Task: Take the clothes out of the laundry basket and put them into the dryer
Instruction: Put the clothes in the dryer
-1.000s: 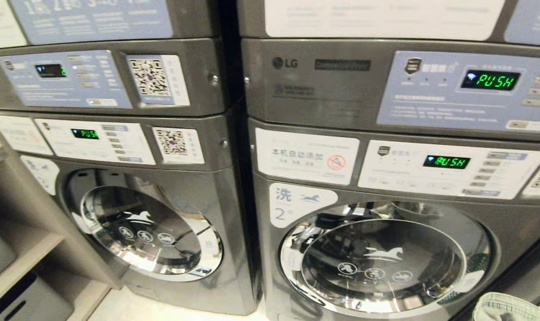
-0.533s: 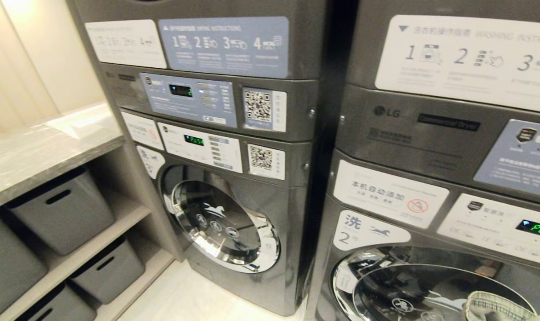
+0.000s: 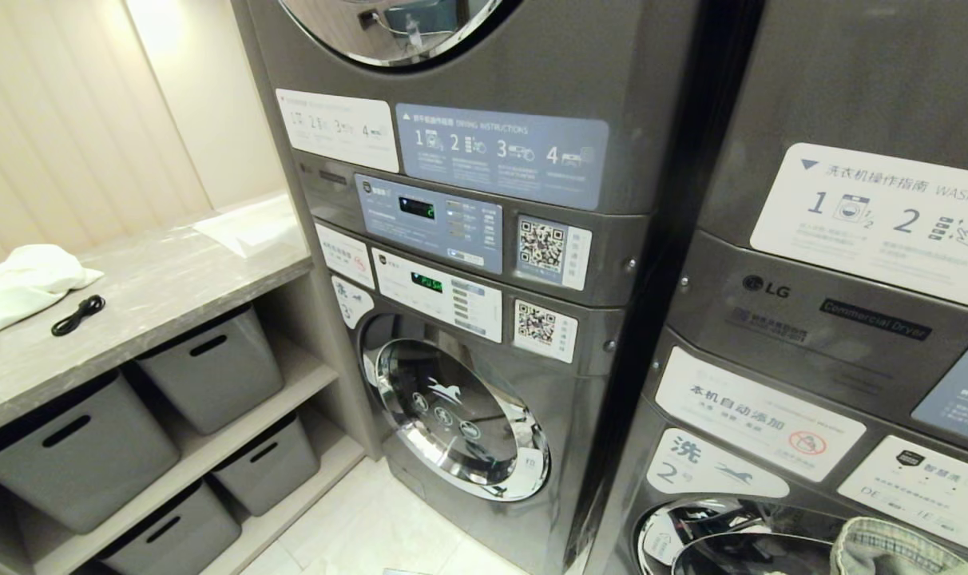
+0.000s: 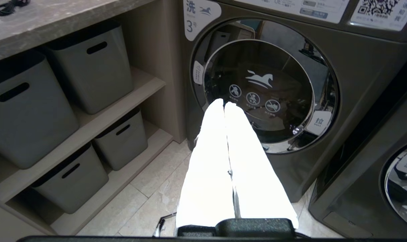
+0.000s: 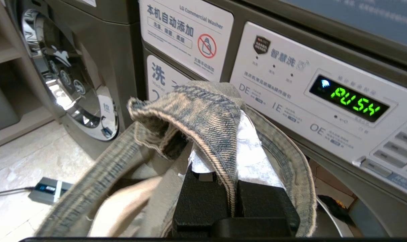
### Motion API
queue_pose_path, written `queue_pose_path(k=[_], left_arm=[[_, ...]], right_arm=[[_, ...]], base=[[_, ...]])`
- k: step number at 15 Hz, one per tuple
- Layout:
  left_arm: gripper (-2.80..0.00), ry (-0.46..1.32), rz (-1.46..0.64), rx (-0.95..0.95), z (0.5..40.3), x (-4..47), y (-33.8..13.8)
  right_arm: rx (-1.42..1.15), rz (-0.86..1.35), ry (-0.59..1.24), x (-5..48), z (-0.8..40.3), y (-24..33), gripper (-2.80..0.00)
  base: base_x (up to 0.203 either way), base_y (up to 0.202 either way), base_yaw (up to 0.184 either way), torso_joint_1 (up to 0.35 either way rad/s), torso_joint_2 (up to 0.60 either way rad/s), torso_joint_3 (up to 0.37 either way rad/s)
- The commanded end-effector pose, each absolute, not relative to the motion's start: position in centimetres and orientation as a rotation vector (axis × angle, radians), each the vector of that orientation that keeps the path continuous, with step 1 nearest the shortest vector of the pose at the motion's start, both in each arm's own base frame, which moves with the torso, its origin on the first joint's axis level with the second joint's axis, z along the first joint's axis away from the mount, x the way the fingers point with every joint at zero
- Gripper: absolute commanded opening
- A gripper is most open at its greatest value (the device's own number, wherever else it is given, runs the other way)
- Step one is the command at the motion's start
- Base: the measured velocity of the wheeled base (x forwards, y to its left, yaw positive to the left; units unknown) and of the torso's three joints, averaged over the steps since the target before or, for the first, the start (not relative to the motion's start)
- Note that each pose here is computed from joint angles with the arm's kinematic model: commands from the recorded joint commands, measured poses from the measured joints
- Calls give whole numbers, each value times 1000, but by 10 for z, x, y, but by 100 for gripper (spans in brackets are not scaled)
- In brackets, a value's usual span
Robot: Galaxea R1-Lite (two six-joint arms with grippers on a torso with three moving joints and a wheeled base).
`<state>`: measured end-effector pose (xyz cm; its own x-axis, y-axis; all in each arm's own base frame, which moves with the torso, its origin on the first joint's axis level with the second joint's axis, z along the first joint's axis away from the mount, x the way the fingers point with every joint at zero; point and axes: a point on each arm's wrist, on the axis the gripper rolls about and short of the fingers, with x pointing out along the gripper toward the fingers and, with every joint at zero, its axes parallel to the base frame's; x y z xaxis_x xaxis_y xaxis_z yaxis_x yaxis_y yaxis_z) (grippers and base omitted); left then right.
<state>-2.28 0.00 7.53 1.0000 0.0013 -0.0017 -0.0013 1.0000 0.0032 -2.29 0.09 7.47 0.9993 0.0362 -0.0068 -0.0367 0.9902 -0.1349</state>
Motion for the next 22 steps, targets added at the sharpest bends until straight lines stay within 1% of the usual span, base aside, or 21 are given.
queue_pose_path(k=[1, 17, 22], left_arm=[[-280, 2, 2, 3, 75, -23, 0], [-280, 2, 2, 3, 75, -23, 0], [-280, 2, 2, 3, 75, -23, 0]], right_arm=[[-136, 37, 4, -23, 75, 1, -280], [-138, 37, 2, -23, 75, 1, -280], [-138, 37, 2, -23, 75, 1, -280]], base=[[0, 0, 0, 193, -393, -217], [0, 0, 0, 160, -337, -181], [0, 0, 0, 120, -242, -133]])
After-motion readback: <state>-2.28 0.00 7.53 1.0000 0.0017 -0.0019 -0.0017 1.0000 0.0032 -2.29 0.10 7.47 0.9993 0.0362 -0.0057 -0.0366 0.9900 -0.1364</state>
